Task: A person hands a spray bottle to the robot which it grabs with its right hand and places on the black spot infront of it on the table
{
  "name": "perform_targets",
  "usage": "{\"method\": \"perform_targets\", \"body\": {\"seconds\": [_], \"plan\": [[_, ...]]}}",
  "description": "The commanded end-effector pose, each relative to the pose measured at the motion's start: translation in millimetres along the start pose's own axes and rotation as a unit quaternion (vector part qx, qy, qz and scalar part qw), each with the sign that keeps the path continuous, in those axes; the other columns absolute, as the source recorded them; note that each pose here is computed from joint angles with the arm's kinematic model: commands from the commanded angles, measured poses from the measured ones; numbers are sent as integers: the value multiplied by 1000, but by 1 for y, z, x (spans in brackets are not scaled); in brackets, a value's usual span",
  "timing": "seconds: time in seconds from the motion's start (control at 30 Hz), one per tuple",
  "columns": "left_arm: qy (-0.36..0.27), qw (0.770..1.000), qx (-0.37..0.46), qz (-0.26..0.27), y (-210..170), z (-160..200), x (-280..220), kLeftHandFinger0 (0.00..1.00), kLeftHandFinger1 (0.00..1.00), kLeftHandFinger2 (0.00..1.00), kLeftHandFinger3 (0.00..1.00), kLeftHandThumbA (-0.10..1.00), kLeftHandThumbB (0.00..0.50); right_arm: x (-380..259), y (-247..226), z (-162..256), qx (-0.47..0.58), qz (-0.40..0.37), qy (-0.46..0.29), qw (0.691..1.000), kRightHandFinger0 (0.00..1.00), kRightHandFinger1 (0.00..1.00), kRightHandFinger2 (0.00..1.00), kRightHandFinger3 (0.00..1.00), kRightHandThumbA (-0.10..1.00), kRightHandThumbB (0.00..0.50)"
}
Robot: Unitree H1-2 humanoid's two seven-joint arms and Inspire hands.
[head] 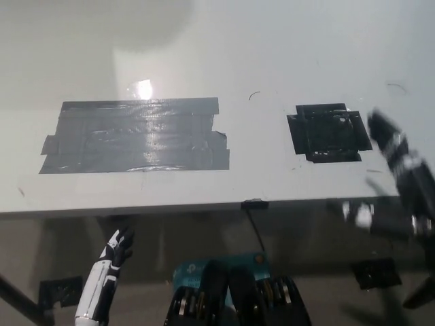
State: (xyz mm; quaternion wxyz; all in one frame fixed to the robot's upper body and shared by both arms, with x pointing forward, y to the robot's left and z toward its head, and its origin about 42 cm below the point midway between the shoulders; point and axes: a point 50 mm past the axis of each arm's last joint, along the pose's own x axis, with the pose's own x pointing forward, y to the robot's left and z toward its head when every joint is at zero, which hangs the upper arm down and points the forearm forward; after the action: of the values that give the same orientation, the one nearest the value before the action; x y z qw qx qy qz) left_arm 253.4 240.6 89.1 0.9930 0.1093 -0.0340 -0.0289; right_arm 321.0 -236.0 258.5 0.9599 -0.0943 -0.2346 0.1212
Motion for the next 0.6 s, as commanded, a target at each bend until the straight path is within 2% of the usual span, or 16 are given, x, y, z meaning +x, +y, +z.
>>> {"method": "perform_targets", "body": {"seconds": [0.0, 0.17, 0.3, 0.47, 0.57], "plan": [[-29, 1000, 2, 0, 0, 10, 1, 1000, 1000, 1000, 1000, 1000, 71, 44, -8, 6, 33, -5, 14, 999, 1000, 1000, 1000, 1000, 1000, 351], [-34, 999, 9, 0, 0, 12, 3, 1000, 1000, 1000, 1000, 1000, 63, 94, -7, -8, 33, -3, 40, 999, 1000, 1000, 1000, 1000, 1000, 403], [-31, 1000, 6, 0, 0, 13, 3, 1000, 1000, 1000, 1000, 1000, 74, 110, -2, -15, 38, -1, 53, 998, 1000, 1000, 1000, 1000, 1000, 357], [-31, 1000, 7, -1, 3, 13, 5, 1000, 1000, 1000, 1000, 1000, 96, 131, 5, -13, 33, 1, 58, 998, 1000, 1000, 1000, 1000, 1000, 399], [-29, 1000, 11, -5, -1, 9, 0, 1000, 1000, 1000, 1000, 1000, 98, 140, 6, -18, 35, 1, 74, 997, 1000, 1000, 1000, 1000, 1000, 367]]}}
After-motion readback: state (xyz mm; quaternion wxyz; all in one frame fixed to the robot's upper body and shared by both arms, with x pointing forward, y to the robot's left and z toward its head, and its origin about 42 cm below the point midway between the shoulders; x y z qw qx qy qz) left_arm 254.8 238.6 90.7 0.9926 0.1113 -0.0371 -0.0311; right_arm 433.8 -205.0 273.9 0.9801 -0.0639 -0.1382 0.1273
